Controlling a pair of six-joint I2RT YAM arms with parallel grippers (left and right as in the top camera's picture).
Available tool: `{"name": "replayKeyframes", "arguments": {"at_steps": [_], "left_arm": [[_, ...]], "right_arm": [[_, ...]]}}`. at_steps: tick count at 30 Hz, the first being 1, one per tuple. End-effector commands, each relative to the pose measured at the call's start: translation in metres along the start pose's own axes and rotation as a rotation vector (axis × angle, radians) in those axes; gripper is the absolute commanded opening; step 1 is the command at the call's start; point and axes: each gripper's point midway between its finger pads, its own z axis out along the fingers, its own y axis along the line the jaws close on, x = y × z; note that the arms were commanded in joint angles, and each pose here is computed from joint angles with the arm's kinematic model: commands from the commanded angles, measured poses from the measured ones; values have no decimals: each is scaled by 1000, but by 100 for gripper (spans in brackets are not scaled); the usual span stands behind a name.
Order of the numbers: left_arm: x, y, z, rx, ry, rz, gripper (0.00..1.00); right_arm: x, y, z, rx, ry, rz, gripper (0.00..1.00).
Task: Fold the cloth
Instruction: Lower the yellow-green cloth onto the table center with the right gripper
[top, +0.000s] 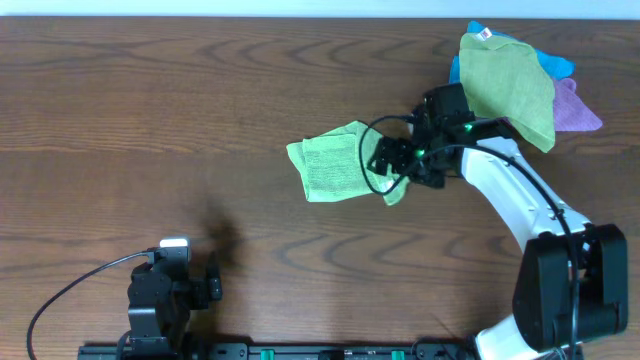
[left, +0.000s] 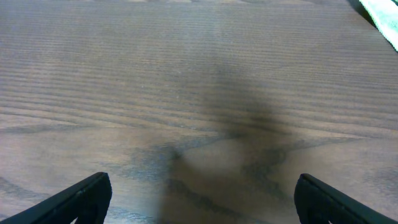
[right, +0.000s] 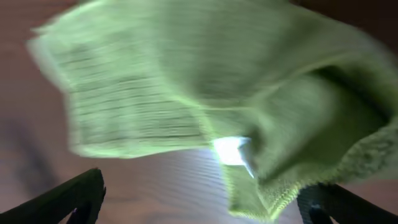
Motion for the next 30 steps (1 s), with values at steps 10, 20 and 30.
{"name": "replayKeyframes", "arguments": {"at_steps": [10,20,30], "left_arm": [[15,-1,4,5,47,20,95],[15,-1,4,5,47,20,95],[15,-1,4,5,47,20,95]], "right_arm": [[-4,59,-16,-4,-41,55,85],[-14,88,-9,-132,-55,99,73],[-6,143,41,-351,143,462,68]]}}
